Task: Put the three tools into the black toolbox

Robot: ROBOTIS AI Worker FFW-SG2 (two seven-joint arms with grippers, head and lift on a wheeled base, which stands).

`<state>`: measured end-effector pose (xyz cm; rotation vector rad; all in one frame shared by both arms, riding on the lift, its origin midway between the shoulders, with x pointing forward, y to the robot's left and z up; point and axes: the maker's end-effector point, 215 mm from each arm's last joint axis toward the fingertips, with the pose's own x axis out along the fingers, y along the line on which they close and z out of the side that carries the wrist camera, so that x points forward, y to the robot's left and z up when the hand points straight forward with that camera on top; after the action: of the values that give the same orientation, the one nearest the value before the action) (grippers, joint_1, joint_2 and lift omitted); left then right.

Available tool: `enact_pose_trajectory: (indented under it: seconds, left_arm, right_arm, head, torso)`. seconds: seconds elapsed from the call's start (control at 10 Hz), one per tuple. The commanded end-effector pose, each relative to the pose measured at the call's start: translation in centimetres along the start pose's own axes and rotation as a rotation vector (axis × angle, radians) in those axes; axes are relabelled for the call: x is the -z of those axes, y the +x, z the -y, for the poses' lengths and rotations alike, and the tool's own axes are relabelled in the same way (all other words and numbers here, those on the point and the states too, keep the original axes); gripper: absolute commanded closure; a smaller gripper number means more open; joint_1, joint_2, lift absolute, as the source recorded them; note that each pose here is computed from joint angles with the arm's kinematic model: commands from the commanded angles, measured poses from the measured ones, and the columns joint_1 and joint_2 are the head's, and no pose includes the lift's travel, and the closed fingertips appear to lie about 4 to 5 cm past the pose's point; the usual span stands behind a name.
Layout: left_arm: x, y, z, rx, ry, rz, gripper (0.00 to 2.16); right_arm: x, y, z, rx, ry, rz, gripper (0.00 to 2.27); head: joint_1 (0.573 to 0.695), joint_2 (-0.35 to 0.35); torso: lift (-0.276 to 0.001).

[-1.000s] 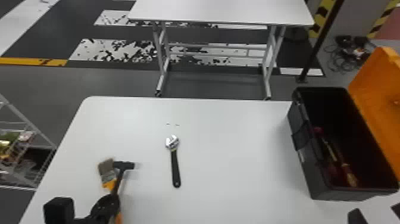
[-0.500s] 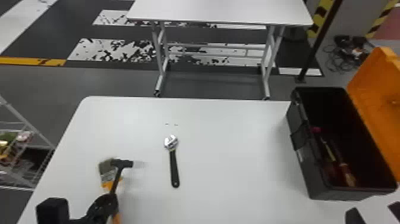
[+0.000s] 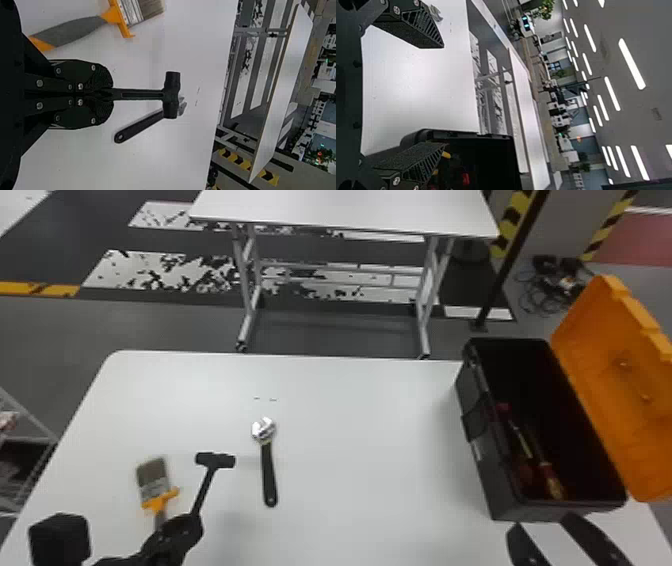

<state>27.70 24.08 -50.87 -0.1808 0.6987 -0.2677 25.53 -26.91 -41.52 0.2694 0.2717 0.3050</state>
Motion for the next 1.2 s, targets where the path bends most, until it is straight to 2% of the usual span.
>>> enact_pose_trajectory:
  seconds: [0.0,0.1,0.3,0.4,0.5,0.6,0.7,0.9,1.1]
  left_arm:
    - [-0.9,0.6,3.0,0.057,0.009,0.012,2.08]
    - [-1.1,1.2,4.9,0.092,0.014,0.010,2.08]
    - [-2.1,1.3,8.7,0.190,0.014,0.014,2.08]
    - [-2.6,0.6,10.8,0.287,-0.037,0.006,2.08]
    - [-3.2,-0.8,12.8,0.436,-0.141,-0.016,2.08]
    - [-3.8,-2.0,14.0,0.537,-0.214,-0.024,2.08]
    - [-4.5,-2.7,14.7,0.596,-0.243,-0.013,2.08]
    - [-4.9,-3.3,15.4,0.654,-0.253,0.000,2.08]
    - [-4.7,-3.6,15.9,0.681,-0.261,-0.008,2.08]
  right_arm:
    - [1.5,2.0,-0.8,-0.033,0.085,-0.113,0.13]
    - [1.7,3.0,-1.3,-0.050,0.114,-0.158,0.13]
    - [1.4,4.1,-2.2,-0.069,0.113,-0.186,0.13]
    - [1.7,4.3,-2.4,-0.074,0.116,-0.199,0.13]
    - [2.1,4.4,-2.7,-0.078,0.118,-0.214,0.13]
    - [2.2,4.6,-3.3,-0.087,0.117,-0.227,0.13]
    - [2.2,4.6,-3.8,-0.094,0.117,-0.244,0.13]
    - [3.1,4.4,-5.7,-0.121,0.165,-0.331,0.13]
    - [4.3,4.0,-9.7,-0.184,0.238,-0.445,0.13]
  head:
    - [0.695,-0.061]
    - [0.695,-0.076]
    - [0.695,-0.113]
    - [0.695,-0.142]
    - [0.695,-0.180]
    - [0.695,-0.221]
    - [0.695,-0.233]
    - [0.695,-0.231]
    - [0.695,-0.206]
  torso:
    - [-0.051]
    - [-0.051]
    - [-0.051]
    - [-0.051]
    - [-0.051]
    - [-0.051]
    - [-0.051]
    - [-0.051]
    - [-0.051]
